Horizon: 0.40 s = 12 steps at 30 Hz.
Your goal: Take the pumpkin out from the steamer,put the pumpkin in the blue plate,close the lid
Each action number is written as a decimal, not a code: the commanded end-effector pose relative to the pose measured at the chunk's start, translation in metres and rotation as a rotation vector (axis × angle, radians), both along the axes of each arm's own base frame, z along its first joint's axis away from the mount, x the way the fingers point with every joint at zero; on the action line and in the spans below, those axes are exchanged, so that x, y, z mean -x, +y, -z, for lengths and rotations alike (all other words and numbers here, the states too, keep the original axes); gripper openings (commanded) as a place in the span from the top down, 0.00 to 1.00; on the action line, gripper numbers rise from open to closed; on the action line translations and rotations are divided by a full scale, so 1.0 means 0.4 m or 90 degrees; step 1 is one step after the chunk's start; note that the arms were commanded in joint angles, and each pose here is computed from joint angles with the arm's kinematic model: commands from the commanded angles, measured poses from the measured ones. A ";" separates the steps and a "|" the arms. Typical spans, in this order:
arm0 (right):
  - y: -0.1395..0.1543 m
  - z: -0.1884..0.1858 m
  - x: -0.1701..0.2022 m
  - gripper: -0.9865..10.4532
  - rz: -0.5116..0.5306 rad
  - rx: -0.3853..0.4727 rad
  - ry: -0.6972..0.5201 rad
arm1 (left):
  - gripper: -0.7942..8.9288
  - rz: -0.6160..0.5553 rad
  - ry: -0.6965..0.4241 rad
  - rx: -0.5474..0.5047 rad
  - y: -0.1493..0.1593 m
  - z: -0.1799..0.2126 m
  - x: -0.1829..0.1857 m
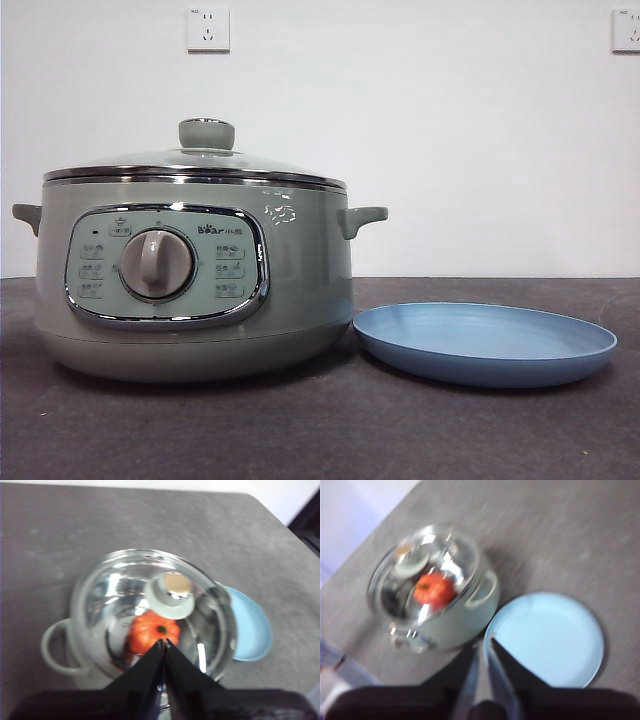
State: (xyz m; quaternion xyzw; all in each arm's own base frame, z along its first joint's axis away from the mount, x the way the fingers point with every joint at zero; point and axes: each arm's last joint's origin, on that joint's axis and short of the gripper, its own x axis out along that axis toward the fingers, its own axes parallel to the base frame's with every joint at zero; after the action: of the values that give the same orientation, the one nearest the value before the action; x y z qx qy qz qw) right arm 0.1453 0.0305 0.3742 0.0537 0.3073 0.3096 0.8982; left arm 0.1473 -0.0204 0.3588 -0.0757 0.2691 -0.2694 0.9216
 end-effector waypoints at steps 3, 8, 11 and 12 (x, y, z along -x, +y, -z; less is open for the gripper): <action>0.004 0.015 -0.035 0.52 -0.017 0.023 0.029 | 0.49 0.039 -0.005 -0.007 -0.014 -0.004 -0.010; 0.006 0.020 -0.046 0.50 -0.014 0.021 0.041 | 0.50 0.060 0.004 -0.003 -0.031 0.002 -0.029; 0.006 0.020 -0.047 0.50 -0.014 0.020 0.040 | 0.50 0.073 -0.001 0.009 -0.049 0.004 -0.057; 0.006 0.020 -0.047 0.50 -0.013 0.018 0.041 | 0.50 0.077 -0.003 0.013 -0.056 0.005 -0.066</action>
State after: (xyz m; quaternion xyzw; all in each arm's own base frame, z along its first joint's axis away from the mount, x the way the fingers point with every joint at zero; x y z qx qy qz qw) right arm 0.1635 0.0325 0.3651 0.0501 0.3453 0.3103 0.8843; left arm 0.1712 -0.0409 0.3567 -0.0625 0.2698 -0.3257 0.9040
